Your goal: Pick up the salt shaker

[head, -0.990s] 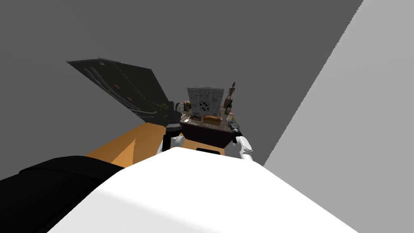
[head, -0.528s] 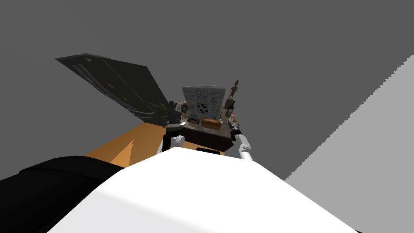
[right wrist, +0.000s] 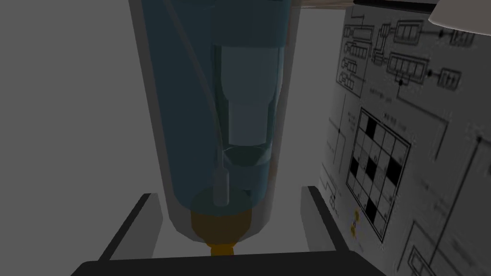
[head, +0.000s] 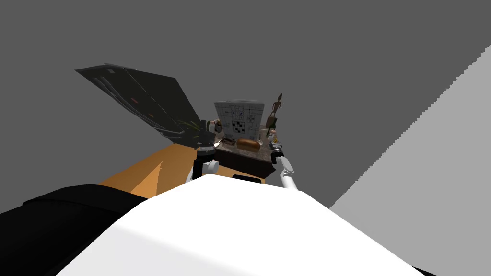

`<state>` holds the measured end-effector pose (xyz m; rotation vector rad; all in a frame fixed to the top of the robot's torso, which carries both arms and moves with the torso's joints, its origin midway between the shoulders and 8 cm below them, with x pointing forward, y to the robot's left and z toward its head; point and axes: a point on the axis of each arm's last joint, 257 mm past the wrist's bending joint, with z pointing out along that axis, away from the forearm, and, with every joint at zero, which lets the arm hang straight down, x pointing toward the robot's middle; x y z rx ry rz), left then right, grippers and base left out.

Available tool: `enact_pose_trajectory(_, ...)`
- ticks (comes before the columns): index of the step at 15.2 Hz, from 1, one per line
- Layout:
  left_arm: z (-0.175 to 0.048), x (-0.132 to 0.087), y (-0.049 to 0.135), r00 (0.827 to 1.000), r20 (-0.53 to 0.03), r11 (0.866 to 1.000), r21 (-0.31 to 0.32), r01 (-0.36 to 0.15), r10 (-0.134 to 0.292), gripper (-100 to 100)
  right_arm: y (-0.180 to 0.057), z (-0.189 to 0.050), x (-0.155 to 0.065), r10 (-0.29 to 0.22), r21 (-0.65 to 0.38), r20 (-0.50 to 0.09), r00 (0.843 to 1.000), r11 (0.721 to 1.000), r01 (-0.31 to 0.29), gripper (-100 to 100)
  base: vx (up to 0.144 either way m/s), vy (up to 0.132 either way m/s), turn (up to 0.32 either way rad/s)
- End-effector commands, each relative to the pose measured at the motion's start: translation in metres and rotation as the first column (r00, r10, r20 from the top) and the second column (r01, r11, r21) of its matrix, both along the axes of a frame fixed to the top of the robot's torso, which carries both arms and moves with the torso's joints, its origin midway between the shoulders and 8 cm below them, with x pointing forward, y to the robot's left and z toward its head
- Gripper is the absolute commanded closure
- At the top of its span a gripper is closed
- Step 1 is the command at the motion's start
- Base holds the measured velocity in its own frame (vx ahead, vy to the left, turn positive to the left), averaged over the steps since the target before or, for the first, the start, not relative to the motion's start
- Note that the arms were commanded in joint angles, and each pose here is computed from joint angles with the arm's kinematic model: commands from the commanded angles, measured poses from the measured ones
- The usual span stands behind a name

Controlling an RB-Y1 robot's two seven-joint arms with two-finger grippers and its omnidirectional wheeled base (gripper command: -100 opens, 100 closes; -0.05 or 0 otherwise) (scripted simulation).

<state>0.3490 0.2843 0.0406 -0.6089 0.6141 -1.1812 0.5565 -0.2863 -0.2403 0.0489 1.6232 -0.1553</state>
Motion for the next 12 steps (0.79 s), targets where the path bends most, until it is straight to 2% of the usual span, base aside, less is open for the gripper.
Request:
enact_pose_trajectory(1,0.000,0.000,0.000,1.000,0.000,1.000,0.000,0.000,0.000,0,0.000,0.000,0.000,0.000,0.000,0.000,1.000,1.000,0.000,100,-0.004,-0.010,-0.007)
enact_pose_trajectory(4,0.000,0.000,0.000,1.000,0.000,1.000,0.000,0.000,0.000,0,0.000,0.000,0.000,0.000,0.002,0.001,1.000,1.000,0.000,100,0.000,0.000,0.000)
enact_pose_trajectory(5,0.000,0.000,0.000,1.000,0.000,1.000,0.000,0.000,0.000,0,-0.011,-0.009,-0.009,0.012,0.001,-0.014,1.000,1.000,-0.012,100,0.030,0.071,-0.082)
enact_pose_trajectory(8,0.000,0.000,0.000,1.000,0.000,1.000,0.000,0.000,0.000,0,-0.014,-0.011,-0.011,0.015,0.001,-0.018,1.000,1.000,-0.014,100,0.054,0.114,-0.076)
enact_pose_trajectory(11,0.000,0.000,0.000,1.000,0.000,1.000,0.000,0.000,0.000,0,-0.022,-0.018,-0.017,0.023,0.003,-0.028,0.999,1.000,-0.023,100,0.027,0.053,-0.022)
enact_pose_trajectory(12,0.000,0.000,0.000,1.000,0.000,1.000,0.000,0.000,0.000,0,-0.022,-0.011,-0.013,0.014,-0.002,-0.016,1.000,1.000,-0.014,100,0.014,0.033,-0.024)
